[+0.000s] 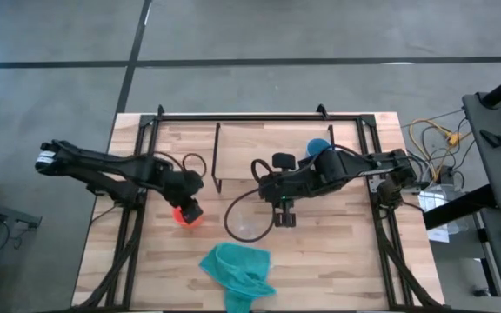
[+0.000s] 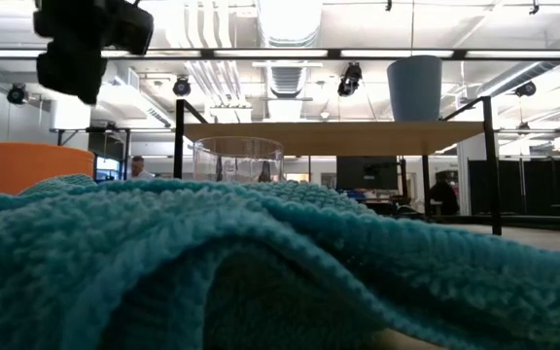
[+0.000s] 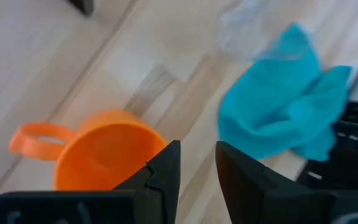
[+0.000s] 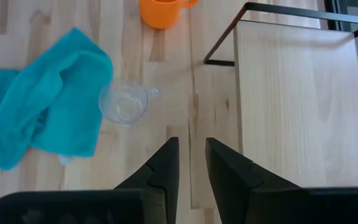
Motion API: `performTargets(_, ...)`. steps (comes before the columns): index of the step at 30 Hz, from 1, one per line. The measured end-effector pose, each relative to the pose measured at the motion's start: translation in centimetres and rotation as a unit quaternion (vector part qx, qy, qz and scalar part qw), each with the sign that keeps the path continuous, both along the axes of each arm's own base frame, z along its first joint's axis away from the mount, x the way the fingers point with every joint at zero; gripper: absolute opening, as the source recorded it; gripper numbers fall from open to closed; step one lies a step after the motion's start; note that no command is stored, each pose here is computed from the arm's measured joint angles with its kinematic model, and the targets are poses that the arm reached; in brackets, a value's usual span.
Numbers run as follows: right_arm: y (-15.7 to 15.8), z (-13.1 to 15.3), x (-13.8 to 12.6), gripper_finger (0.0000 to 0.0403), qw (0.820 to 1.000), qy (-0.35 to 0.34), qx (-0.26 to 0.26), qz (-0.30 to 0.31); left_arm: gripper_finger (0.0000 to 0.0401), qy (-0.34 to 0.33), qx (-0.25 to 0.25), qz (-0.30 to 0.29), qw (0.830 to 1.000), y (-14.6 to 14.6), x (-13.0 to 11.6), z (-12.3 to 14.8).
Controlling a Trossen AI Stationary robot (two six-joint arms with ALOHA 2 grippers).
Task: Stack small to large cups/mugs on shelf
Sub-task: Put the orange mug on the shelf
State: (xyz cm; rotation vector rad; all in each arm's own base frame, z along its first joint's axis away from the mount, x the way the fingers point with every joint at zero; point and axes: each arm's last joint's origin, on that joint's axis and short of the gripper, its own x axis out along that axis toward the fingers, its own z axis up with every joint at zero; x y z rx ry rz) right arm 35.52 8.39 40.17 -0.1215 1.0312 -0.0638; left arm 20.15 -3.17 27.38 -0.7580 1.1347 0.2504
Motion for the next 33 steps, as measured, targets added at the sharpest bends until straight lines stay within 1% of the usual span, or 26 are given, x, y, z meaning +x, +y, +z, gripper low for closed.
performTargets(7,0.0,-0.1,0.0,0.0068,1.0,0.001,0.001,-0.002,0.0088,0.07,-0.001,0.014,0.997,-1.2,1.1,-2.6)
performTargets(13,0.0,-0.1,0.0,0.0073,1.0,0.001,0.001,-0.002,0.0088,0.096,0.006,0.009,0.995,-1.7,2.4,-3.5)
performTargets(18,0.0,-0.1,0.1,0.0074,1.0,0.002,0.001,-0.002,0.0088,0.123,0.012,0.01,0.992,-1.8,2.8,-4.6)
performTargets(23,0.0,-0.1,0.1,0.0068,1.0,0.002,0.001,-0.002,0.0088,0.13,0.015,0.009,0.991,-1.8,3.1,-5.0)
performTargets(27,0.0,-0.1,0.1,0.0071,1.0,0.002,0.001,-0.002,0.0088,0.13,0.017,0.01,0.991,-1.8,3.1,-5.0)
performTargets(33,0.0,-0.1,0.1,0.0074,1.0,0.002,0.001,-0.002,0.0087,0.13,0.037,0.014,0.991,-1.6,2.9,-5.0)
